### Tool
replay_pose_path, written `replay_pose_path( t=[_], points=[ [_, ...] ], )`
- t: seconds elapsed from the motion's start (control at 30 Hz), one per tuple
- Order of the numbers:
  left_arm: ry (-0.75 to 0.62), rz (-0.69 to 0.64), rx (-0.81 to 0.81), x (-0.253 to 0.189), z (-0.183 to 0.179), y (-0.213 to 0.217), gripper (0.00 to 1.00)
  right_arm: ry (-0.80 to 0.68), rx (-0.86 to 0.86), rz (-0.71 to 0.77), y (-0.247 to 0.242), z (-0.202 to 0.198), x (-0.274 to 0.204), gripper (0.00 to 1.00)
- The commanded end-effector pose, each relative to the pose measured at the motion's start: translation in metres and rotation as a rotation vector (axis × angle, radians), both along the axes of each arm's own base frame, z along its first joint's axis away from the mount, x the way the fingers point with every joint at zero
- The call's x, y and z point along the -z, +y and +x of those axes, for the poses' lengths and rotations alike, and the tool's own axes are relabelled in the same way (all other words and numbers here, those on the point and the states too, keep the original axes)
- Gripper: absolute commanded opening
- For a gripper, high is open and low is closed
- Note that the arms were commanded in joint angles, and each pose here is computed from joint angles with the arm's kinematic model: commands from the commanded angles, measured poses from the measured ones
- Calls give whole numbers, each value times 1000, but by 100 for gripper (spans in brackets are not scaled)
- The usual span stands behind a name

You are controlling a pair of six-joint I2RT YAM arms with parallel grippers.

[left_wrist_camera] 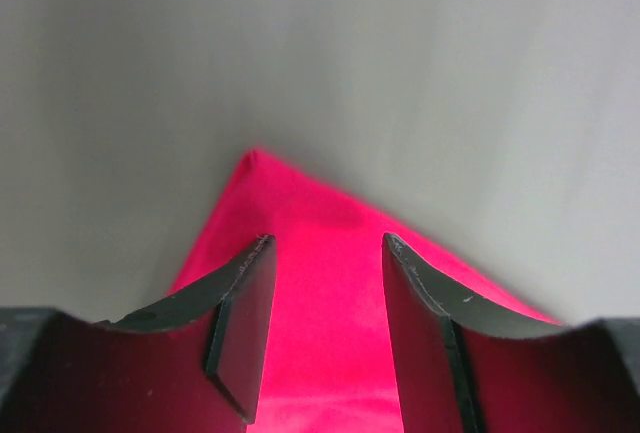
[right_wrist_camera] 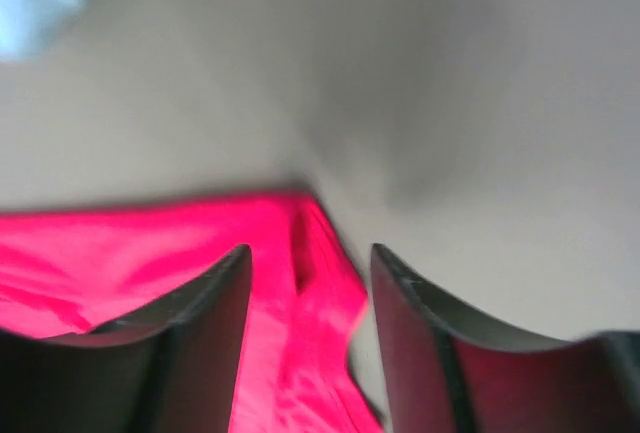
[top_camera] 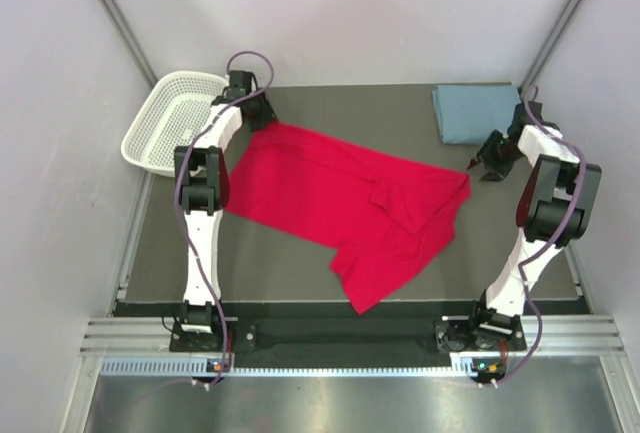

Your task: Fold and stack the t-shirts

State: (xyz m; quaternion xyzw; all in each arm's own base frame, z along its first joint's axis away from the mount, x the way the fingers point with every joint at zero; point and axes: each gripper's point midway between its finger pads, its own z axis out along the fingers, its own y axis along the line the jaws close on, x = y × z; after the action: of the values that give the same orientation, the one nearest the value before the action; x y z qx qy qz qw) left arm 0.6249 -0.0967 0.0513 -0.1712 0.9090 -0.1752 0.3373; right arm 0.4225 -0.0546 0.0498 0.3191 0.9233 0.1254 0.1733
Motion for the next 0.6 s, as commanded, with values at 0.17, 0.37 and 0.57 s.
replay_pose_path(
  t=[0.17, 0.37, 0.57],
  points=[
    [-36, 58, 65, -74, -48, -4, 48, -81, -276, -246, 44, -22, -82, 59],
    [7, 128, 74, -66, -74, 9, 43, -122, -573, -167, 147, -35, -85, 47],
    [74, 137, 58, -45, -75, 14, 40, -78, -659, -14, 196, -59, -54, 17]
  ],
)
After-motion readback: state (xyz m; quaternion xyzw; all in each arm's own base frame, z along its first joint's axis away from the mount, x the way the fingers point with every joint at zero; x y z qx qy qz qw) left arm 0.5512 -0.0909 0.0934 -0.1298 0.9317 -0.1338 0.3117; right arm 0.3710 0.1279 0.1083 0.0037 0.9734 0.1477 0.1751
